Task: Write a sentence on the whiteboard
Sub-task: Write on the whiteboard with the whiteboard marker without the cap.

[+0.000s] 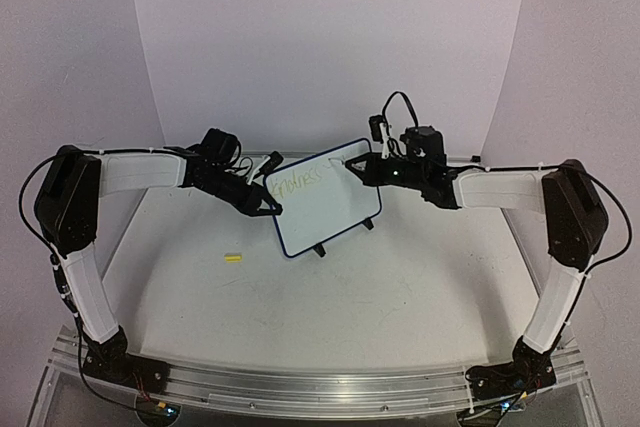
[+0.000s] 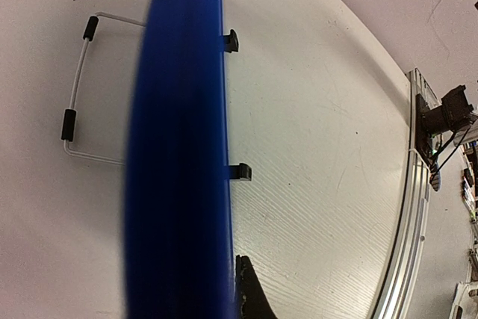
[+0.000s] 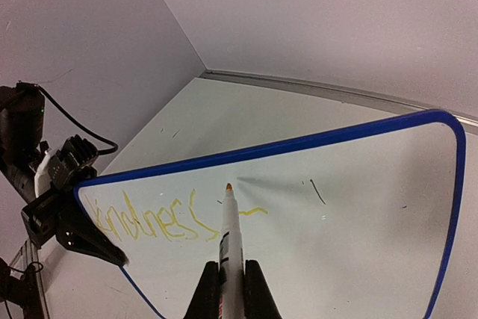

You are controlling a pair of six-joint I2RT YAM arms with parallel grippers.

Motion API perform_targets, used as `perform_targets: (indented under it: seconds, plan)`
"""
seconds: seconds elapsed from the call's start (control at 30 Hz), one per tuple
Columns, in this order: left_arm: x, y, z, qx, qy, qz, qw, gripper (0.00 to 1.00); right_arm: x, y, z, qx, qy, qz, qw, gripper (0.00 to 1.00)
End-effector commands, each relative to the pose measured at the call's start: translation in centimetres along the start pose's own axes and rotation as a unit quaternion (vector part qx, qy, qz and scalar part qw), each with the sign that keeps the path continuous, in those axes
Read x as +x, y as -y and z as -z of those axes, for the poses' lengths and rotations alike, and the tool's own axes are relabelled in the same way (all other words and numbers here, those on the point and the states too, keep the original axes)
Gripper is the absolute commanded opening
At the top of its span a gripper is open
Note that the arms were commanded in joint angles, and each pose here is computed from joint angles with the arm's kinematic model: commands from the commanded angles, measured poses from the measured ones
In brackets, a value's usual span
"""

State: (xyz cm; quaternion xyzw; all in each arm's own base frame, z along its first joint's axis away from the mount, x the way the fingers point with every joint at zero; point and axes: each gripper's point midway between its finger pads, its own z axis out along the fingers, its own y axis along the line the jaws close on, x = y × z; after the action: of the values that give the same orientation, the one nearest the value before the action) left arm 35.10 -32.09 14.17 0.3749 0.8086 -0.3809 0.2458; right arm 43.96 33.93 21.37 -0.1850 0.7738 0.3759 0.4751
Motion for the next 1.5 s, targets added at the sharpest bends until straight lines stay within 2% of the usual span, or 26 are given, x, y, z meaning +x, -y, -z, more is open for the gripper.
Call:
perform_targets:
  seconds: [0.0,0.87,1.47]
  plan:
    - [-0.7,1.8,0.2,0.026,-0.004,-0.012,1.000,0.00,-1.1,0.0,-0.5,0.006,0.015,0.001,1.000,0.00]
    - [-0.8,1.9,0.2,0.028,-0.002,-0.013,1.000,0.00,3.6,1.3,-0.5,0.017,-0.041,-0.015,0.999,0.00]
    - [-0.9,1.9,0.3,0.028,-0.001,-0.014,1.000,0.00,4.4,1.8,-0.3,0.032,-0.052,-0.018,0.998,0.00]
